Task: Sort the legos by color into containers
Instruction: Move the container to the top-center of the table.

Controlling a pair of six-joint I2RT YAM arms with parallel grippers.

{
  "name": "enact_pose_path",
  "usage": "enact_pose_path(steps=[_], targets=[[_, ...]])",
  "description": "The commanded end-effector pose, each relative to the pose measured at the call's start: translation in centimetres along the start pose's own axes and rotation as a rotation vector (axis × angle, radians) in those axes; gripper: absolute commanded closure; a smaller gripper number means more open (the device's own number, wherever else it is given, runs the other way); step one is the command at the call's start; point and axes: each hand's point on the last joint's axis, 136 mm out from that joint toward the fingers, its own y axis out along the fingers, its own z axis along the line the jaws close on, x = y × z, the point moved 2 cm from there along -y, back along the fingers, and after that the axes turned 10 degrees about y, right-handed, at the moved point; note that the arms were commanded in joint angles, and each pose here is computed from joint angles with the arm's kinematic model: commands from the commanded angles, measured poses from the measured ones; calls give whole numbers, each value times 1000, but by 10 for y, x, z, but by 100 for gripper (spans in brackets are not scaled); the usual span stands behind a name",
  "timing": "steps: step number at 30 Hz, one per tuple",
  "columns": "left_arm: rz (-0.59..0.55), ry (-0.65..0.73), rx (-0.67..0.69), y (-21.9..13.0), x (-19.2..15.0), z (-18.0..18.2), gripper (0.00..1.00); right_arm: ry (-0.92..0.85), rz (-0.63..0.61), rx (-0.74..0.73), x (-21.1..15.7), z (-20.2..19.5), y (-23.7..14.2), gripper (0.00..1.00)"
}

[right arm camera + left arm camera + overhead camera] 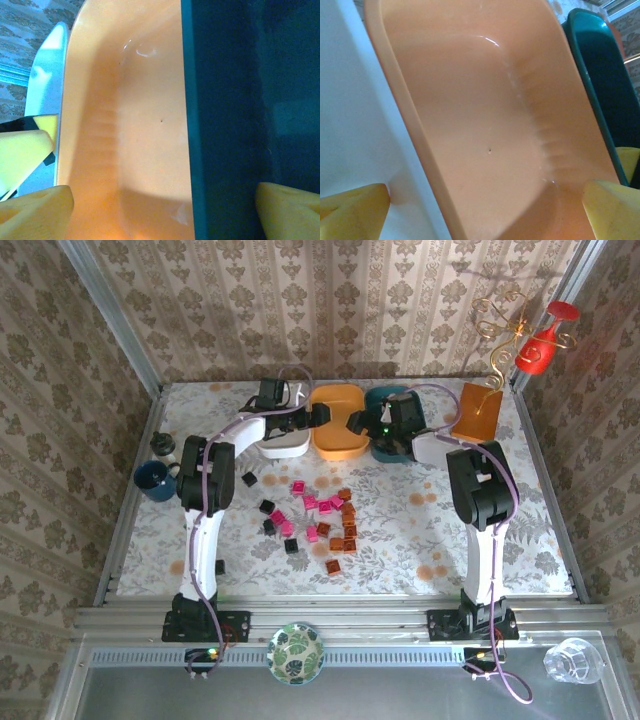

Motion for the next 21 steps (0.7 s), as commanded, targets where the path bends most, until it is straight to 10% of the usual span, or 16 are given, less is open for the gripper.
enact_pose_path(steps=[1,14,21], targets=[[0,21,22,-16,5,9,0,2,-53,15,6,18,-4,5],[-274,44,158,-112,49,4,0,-388,-230,-214,21,23,-98,3],[-280,24,493,-202,-32,31,0,-455,-184,-156,-55,23,-149,4]])
